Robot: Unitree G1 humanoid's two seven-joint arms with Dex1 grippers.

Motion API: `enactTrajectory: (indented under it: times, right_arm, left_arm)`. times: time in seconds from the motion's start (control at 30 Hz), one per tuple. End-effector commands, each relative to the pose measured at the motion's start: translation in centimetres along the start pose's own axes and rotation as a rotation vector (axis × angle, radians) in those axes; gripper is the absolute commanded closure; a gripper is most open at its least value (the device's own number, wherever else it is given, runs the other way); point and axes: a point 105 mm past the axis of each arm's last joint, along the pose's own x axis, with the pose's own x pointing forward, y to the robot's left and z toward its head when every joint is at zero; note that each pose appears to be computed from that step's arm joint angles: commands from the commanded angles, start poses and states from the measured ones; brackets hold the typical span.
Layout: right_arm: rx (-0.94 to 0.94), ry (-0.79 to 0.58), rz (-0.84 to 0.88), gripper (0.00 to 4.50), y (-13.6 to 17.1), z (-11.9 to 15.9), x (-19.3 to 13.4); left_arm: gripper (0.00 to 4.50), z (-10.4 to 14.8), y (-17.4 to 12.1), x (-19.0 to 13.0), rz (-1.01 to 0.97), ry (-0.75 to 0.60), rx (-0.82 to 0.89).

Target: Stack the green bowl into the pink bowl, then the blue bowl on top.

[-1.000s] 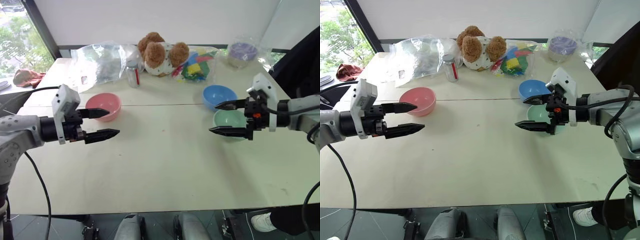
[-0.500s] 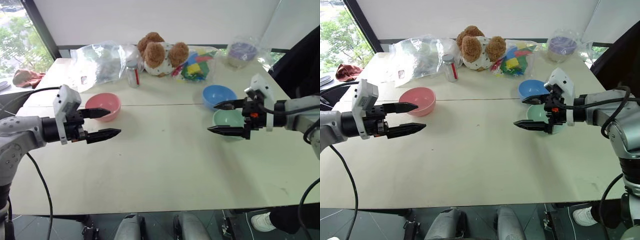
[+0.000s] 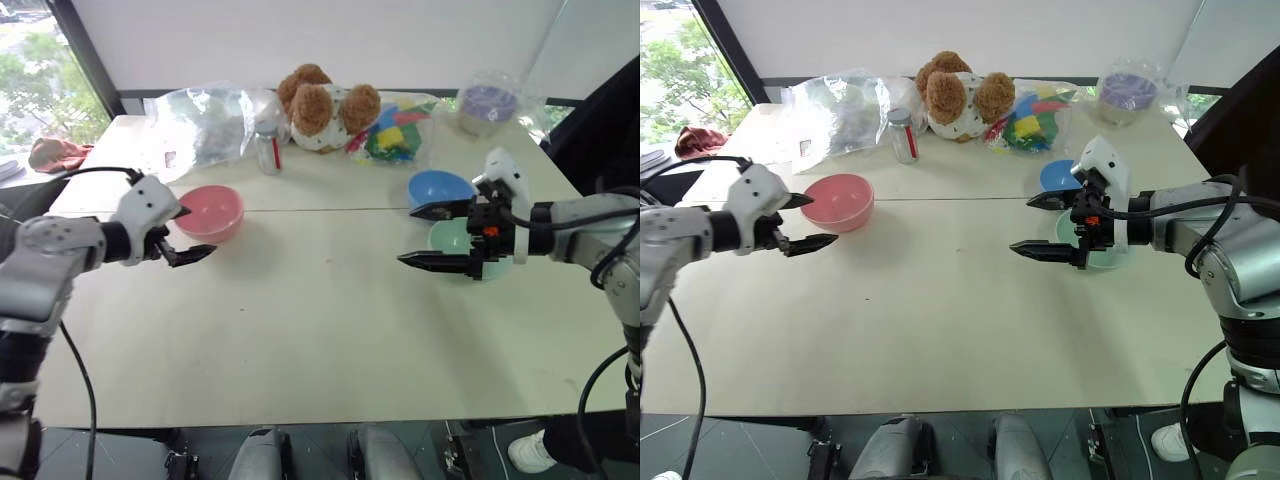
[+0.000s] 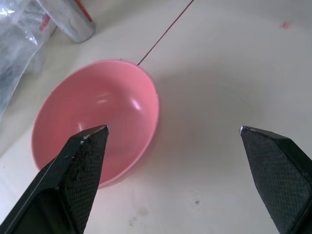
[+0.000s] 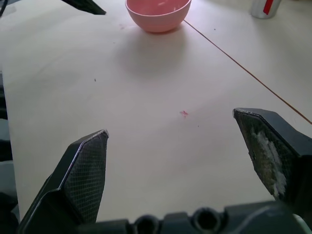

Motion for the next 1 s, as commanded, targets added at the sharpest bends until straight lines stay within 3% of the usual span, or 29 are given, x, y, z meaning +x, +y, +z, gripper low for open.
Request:
enactTrajectory:
  times: [0.03, 0.13, 0.37, 0.47, 0.63, 0.7, 0.8, 1.0]
  right_arm:
    - [-0.068, -0.075, 0.076, 0.00, 1.9, 2.8, 0.1]
    - [-0.112, -0.131, 0.115, 0.00, 2.7, 4.3, 0.7]
    - [-0.124, -0.122, 0.100, 0.00, 2.6, 4.2, 1.2]
    - [-0.126, -0.114, 0.090, 0.00, 2.6, 4.0, 1.2]
    - [-0.126, -0.103, 0.076, 0.00, 2.5, 3.8, 0.9]
    - [-0.129, -0.094, 0.068, 0.00, 2.3, 3.7, 0.7]
    - [-0.129, -0.084, 0.038, 0.00, 1.8, 3.6, 0.1]
    - [-0.097, -0.006, -0.038, 0.00, 1.0, 2.1, -2.3]
  left_arm:
    - [0.07, -0.5, 0.5, 1.7, -0.013, 0.037, 0.064]
    - [0.07, -1.3, 1.5, 3.1, 0.005, 0.073, 0.086]
    - [0.07, -2.6, 2.3, 5.4, 0.013, 0.115, 0.082]
    - [0.86, -3.2, 2.2, 6.0, 0.002, 0.136, 0.076]
    - [3.50, -3.2, 2.3, 6.1, -0.018, 0.132, 0.080]
    - [4.45, -2.2, 2.5, 6.1, -0.025, 0.101, 0.094]
    - [4.49, 0.7, 1.8, 6.5, -0.109, 0.014, 0.168]
    - [4.49, 9.1, -4.7, 8.0, -0.526, -0.246, 0.293]
